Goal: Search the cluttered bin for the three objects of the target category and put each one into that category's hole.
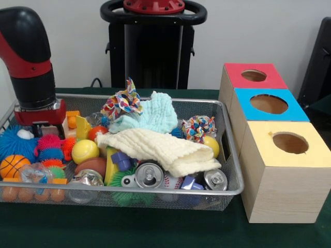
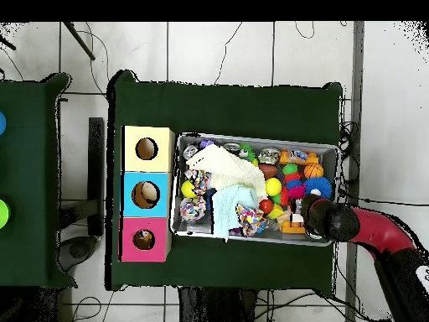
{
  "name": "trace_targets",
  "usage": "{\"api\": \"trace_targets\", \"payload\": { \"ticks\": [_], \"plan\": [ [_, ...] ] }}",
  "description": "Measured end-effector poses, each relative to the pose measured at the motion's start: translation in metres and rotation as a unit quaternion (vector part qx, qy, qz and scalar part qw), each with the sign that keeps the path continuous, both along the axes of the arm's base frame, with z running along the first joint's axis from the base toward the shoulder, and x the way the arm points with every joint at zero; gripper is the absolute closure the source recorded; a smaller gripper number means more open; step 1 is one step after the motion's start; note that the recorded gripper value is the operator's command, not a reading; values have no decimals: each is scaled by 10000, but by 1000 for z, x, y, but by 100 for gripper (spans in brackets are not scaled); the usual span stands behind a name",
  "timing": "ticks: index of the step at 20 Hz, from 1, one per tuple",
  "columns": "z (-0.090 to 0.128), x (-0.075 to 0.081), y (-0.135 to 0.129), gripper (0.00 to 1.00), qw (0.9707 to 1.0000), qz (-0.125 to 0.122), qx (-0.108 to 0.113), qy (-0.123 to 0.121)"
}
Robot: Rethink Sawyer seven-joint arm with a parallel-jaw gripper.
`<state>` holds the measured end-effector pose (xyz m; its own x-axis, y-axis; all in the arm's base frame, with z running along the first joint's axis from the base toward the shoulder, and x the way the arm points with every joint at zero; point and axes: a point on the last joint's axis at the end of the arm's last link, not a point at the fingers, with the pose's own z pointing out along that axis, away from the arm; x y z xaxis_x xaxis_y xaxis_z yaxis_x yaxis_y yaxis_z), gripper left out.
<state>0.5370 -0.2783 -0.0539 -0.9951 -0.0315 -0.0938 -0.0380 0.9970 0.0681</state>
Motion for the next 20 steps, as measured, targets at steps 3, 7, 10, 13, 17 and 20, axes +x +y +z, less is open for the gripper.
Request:
{"api": "trace_targets", "payload": {
  "ticks": [3,7,10,13,17,20],
  "plan": [
    [0,0,0,0,10000,-1,0,-1],
    [1,0,-1,0,10000,2,-9,-5],
    [5,2,-2,0,10000,23,-51,-19],
    [14,2,1,0,9999,87,-94,-20],
    [27,-4,13,0,9996,235,-126,30],
    [39,-13,24,0,9992,368,-151,91]
  ]
}}
